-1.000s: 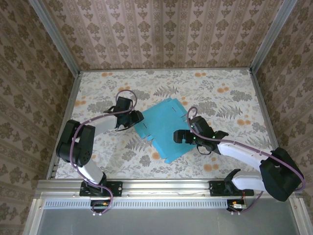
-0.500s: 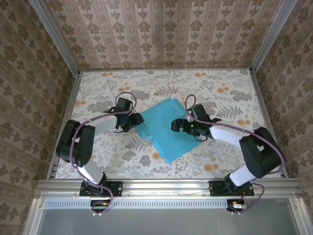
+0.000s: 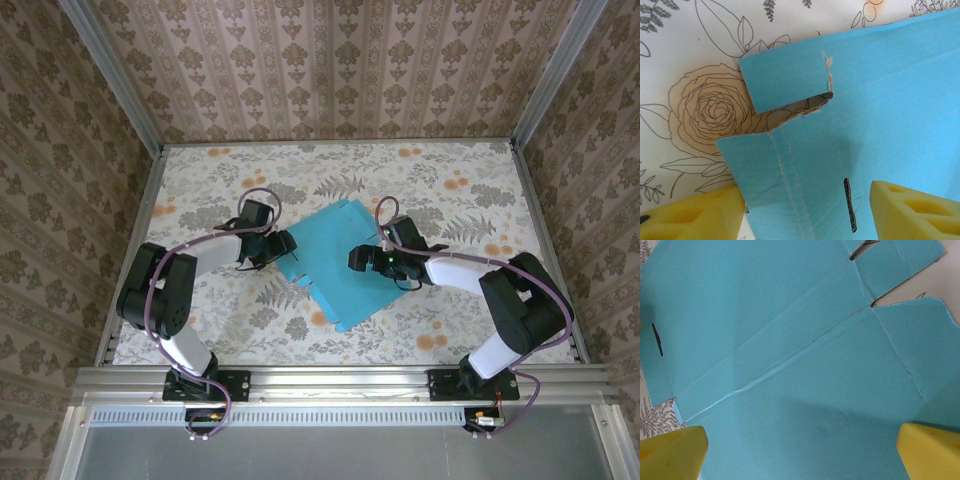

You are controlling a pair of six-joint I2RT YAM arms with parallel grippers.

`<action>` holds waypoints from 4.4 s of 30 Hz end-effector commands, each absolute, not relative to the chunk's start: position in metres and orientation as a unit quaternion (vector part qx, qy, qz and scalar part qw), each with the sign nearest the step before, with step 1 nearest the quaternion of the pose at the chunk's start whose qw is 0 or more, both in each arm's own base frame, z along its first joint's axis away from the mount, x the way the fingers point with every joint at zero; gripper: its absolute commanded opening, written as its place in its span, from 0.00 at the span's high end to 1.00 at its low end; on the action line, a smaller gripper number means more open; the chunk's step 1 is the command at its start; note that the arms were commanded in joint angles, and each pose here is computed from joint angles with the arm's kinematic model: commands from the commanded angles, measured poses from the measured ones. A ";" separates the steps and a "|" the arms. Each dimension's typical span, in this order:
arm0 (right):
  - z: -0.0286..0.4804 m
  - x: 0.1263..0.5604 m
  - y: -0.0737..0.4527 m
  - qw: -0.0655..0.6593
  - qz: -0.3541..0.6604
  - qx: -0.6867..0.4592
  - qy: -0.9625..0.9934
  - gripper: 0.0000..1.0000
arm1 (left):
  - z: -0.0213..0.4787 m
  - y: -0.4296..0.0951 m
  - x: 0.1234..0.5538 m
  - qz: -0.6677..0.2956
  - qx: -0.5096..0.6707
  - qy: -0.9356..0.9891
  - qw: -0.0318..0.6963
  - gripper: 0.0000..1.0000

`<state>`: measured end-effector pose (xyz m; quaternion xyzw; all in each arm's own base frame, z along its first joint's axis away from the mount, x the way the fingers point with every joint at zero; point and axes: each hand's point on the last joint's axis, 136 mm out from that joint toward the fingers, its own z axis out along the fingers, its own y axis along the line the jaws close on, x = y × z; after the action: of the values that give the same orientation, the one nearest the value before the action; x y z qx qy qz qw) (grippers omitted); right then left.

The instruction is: Fold the paper box

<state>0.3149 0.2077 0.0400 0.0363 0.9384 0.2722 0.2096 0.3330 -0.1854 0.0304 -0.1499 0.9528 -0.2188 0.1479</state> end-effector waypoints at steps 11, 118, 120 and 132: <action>0.008 0.279 0.206 0.151 0.254 0.041 0.954 0.00 | 0.042 -0.211 0.354 -0.270 -0.160 0.934 0.172 0.44; 0.184 0.255 0.135 0.307 0.234 0.045 0.922 0.00 | 0.333 -0.095 0.308 0.201 0.101 0.943 0.244 0.87; 0.181 0.254 0.131 0.307 0.229 0.049 0.923 0.00 | 0.315 -0.123 0.313 0.196 0.121 0.945 0.230 0.87; 0.177 0.240 0.102 0.307 0.215 0.082 0.924 0.00 | 0.191 -0.306 0.322 0.019 0.190 0.969 0.156 0.75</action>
<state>0.2506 0.1064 0.1874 0.0809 0.9155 0.2206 0.3265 0.3265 -0.2566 0.1974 0.1979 0.9607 0.1174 0.1554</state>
